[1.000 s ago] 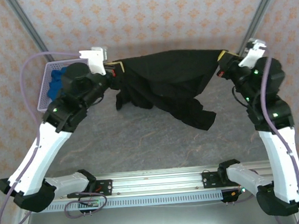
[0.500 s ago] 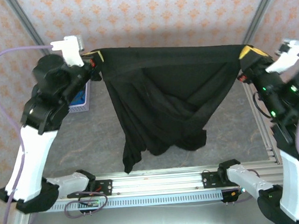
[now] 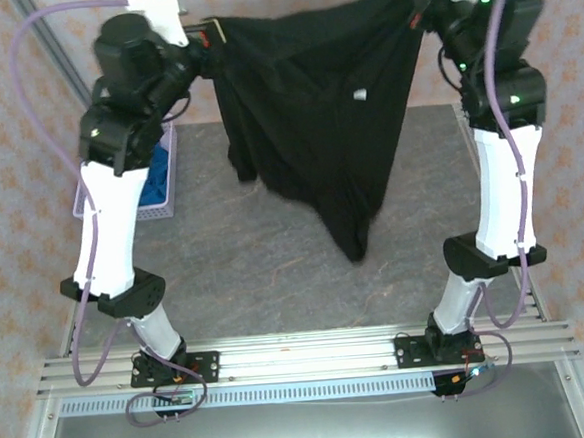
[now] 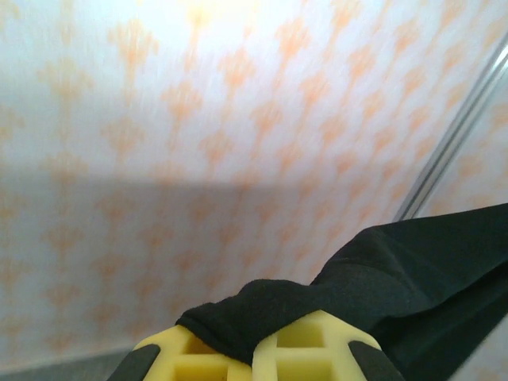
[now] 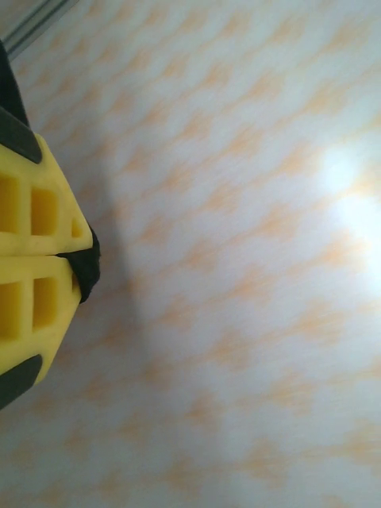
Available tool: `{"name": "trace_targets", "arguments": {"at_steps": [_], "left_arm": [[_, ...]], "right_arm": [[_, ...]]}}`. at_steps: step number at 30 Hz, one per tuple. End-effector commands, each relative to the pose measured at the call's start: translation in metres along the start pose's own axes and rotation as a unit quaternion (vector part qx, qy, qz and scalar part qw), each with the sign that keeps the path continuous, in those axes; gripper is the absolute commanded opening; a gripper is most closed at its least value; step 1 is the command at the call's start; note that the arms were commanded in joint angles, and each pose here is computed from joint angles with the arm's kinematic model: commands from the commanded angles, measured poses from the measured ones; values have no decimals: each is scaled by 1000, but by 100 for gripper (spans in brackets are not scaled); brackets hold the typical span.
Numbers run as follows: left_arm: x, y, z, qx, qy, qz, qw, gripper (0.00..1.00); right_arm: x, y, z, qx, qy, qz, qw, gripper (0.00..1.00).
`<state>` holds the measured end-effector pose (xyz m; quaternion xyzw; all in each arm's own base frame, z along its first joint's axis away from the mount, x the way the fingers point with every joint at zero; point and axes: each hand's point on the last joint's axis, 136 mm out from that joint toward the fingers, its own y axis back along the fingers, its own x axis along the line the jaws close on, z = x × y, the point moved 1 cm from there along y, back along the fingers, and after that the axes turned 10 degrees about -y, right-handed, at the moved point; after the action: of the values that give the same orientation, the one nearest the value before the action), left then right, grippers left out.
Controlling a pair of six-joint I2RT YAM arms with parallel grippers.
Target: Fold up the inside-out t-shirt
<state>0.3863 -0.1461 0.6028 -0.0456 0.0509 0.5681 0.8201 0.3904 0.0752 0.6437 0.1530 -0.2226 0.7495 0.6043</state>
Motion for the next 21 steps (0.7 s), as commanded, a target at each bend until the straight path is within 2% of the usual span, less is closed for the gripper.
{"name": "trace_targets", "arguments": {"at_steps": [1,5,7,10,12,13,14,15,17,19,21], "left_arm": [[-7,41,31,-41,-6,-21,999,0],[1,35,-36,30,13,-14,999,0],[7,29,-97,81,31,-12,996,0],[21,26,-218,188,67,7,980,0],[25,31,-312,277,89,14,957,0],[25,36,-352,314,94,17,945,1],[26,45,-394,354,98,24,930,4],[25,52,-426,384,98,26,918,9],[24,62,-463,416,94,34,904,19],[21,66,-477,426,87,34,900,30],[24,69,-483,432,74,40,898,50]], "right_arm": [[29,50,40,-42,6,51,998,0],[18,34,-4,44,21,43,998,0],[2,22,-47,126,27,21,991,0],[-36,12,-144,294,58,-47,953,0],[-65,12,-211,401,97,-109,905,0],[-73,11,-232,425,114,-128,889,0],[-79,7,-255,436,130,-137,880,0],[-83,8,-269,428,125,-132,886,0],[-104,13,-288,418,117,-151,888,0],[-133,26,-311,442,136,-194,865,0],[-153,40,-335,460,148,-210,850,0]]}}
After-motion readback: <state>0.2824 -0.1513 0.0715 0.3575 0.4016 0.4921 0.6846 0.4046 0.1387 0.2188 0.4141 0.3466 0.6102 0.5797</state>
